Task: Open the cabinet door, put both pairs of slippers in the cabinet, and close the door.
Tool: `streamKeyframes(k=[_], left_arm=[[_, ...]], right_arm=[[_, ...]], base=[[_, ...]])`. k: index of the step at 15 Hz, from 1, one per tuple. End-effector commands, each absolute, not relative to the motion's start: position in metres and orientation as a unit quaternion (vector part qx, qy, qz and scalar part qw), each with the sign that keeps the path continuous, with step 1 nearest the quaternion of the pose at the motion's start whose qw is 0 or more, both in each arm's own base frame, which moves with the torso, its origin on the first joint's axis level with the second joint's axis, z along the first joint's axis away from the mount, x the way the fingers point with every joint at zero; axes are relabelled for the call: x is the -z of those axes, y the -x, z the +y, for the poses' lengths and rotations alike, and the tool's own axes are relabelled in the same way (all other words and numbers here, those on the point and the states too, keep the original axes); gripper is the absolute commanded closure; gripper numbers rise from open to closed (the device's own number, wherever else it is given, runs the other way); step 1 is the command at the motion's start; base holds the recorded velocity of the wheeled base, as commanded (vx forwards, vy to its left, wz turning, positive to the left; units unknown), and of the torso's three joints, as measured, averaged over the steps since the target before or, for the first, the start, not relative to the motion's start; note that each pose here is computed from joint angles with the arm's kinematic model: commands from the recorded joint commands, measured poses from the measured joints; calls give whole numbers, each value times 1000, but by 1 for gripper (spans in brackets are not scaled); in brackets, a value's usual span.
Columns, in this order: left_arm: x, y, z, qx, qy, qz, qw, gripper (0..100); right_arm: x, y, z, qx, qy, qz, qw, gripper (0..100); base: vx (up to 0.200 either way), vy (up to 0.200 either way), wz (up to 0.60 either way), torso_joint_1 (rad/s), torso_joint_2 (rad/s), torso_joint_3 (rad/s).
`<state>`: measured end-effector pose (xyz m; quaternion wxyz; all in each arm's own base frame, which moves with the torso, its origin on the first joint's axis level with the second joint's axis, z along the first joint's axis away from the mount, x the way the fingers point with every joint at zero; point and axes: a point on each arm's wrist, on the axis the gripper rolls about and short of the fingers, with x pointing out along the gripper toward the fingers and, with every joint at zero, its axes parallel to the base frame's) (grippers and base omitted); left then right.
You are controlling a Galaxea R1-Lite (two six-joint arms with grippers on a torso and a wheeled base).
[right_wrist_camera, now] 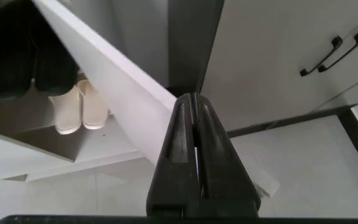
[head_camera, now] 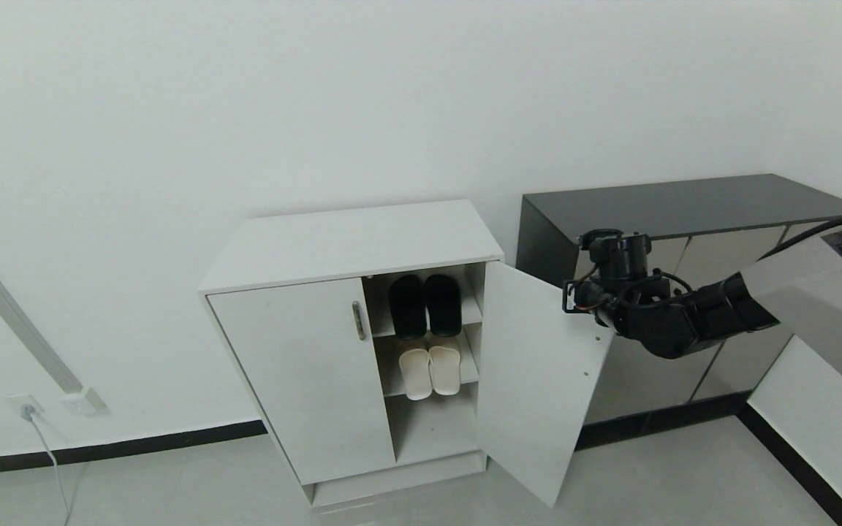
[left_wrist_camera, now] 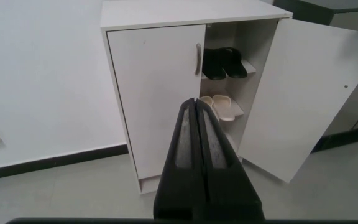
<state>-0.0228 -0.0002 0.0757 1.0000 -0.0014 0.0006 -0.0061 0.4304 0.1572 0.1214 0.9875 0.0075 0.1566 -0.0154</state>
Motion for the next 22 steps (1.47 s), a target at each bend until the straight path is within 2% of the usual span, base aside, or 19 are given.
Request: streamKeyframes(k=[1,12,18,22], left_arm=[[-76,23,0,6,2,1,1000,100],[-76,23,0,6,2,1,1000,100],[-75,23,0,6,2,2,1000,100],[-75,23,0,6,2,2,1000,100]], right_arm=[[-113,-436,156,19,-6,162,987,100],[-103,-436,158,20,0,174,985,100],[-106,-382,205,-46,23,195,979,100],[-121,-347,229,-96,17,181,979,100]], base=[[0,0,0,0,0,0],[0,0,0,0,0,0],[0,0,0,0,0,0],[0,0,0,0,0,0]])
